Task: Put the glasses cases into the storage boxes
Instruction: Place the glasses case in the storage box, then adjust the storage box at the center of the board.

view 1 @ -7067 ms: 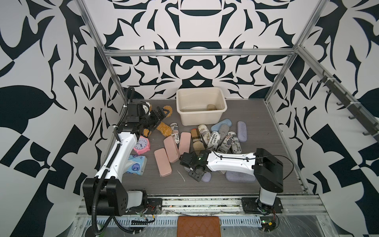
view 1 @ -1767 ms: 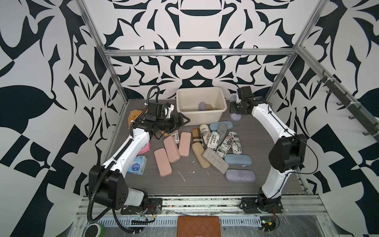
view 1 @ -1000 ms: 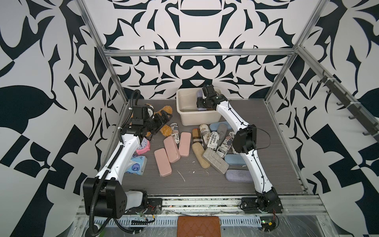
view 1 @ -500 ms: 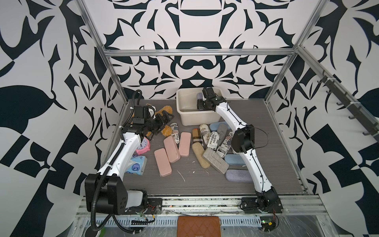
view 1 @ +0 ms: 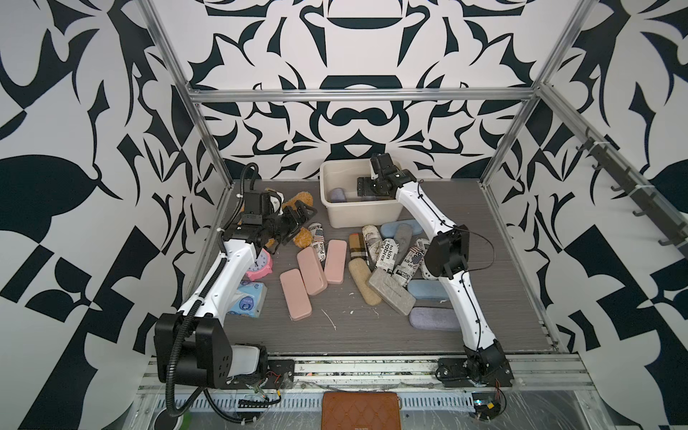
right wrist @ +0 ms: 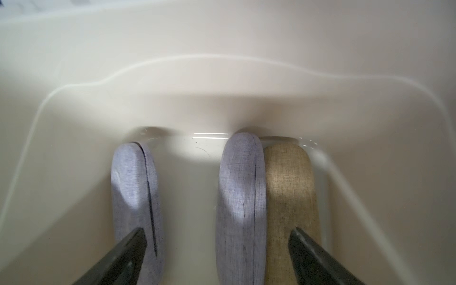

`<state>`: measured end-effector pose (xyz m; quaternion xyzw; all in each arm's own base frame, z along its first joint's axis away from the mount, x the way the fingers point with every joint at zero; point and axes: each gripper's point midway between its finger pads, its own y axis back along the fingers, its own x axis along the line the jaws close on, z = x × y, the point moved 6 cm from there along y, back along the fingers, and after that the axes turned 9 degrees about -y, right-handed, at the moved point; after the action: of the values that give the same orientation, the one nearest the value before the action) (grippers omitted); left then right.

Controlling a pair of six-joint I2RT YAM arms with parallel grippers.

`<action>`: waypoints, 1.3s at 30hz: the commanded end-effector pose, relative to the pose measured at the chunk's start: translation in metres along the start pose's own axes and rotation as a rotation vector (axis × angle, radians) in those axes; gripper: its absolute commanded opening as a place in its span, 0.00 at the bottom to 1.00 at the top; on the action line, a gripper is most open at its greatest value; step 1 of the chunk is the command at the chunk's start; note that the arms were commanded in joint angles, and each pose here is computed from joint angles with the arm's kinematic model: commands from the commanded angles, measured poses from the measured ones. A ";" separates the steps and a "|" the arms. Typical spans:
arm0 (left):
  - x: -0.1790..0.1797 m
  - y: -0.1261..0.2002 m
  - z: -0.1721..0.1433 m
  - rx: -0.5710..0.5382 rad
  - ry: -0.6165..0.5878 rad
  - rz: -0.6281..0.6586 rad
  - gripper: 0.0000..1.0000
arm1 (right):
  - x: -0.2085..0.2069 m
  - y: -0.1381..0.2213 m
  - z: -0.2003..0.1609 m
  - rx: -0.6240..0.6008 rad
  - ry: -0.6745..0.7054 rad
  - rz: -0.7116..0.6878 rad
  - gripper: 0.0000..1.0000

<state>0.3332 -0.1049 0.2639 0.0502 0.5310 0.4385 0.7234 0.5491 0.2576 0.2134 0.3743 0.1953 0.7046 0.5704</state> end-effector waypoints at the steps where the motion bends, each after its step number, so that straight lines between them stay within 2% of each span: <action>1: -0.008 0.000 0.007 -0.004 -0.030 -0.025 1.00 | 0.025 0.074 0.042 -0.143 0.023 0.087 0.92; 6: -0.012 -0.005 0.018 -0.002 -0.069 -0.019 0.98 | 0.035 0.135 0.064 -0.233 0.051 0.129 0.89; 10: -0.020 -0.016 0.039 0.004 -0.091 -0.014 0.96 | 0.012 0.163 0.068 -0.289 0.104 -0.002 0.88; 13: -0.031 -0.030 0.056 0.018 -0.133 -0.001 0.94 | -0.023 0.159 0.066 -0.252 0.073 -0.073 0.88; 16: -0.038 -0.052 0.068 0.060 -0.176 0.033 0.94 | -0.053 0.150 0.064 -0.192 0.026 -0.085 0.88; 19: -0.039 -0.078 0.075 0.105 -0.181 0.035 0.93 | -0.067 0.138 0.061 -0.132 0.011 -0.065 0.88; 23: -0.028 -0.108 0.083 0.149 -0.161 0.068 0.86 | -0.081 0.121 0.054 -0.078 -0.004 -0.061 0.87; 26: -0.022 -0.124 0.088 0.168 -0.163 0.094 0.76 | -0.089 0.109 0.048 -0.051 -0.014 -0.051 0.79; 30: -0.015 -0.133 0.090 0.175 -0.170 0.123 0.71 | -0.093 0.097 0.039 -0.027 -0.025 -0.010 0.70; 34: -0.008 -0.137 0.091 0.165 -0.186 0.154 0.69 | -0.100 0.088 0.034 -0.009 -0.048 0.012 0.65; 38: -0.004 -0.144 0.090 0.181 -0.193 0.153 0.57 | -0.106 0.079 0.026 0.016 -0.101 0.048 0.39; 39: -0.002 -0.146 0.089 0.192 -0.196 0.153 0.50 | -0.107 0.080 0.023 0.018 -0.105 0.047 0.32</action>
<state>0.4883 -0.1607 0.2318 0.1862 0.4896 0.4348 0.7325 0.5246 0.1311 0.2255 0.4262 0.2017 0.6721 0.5709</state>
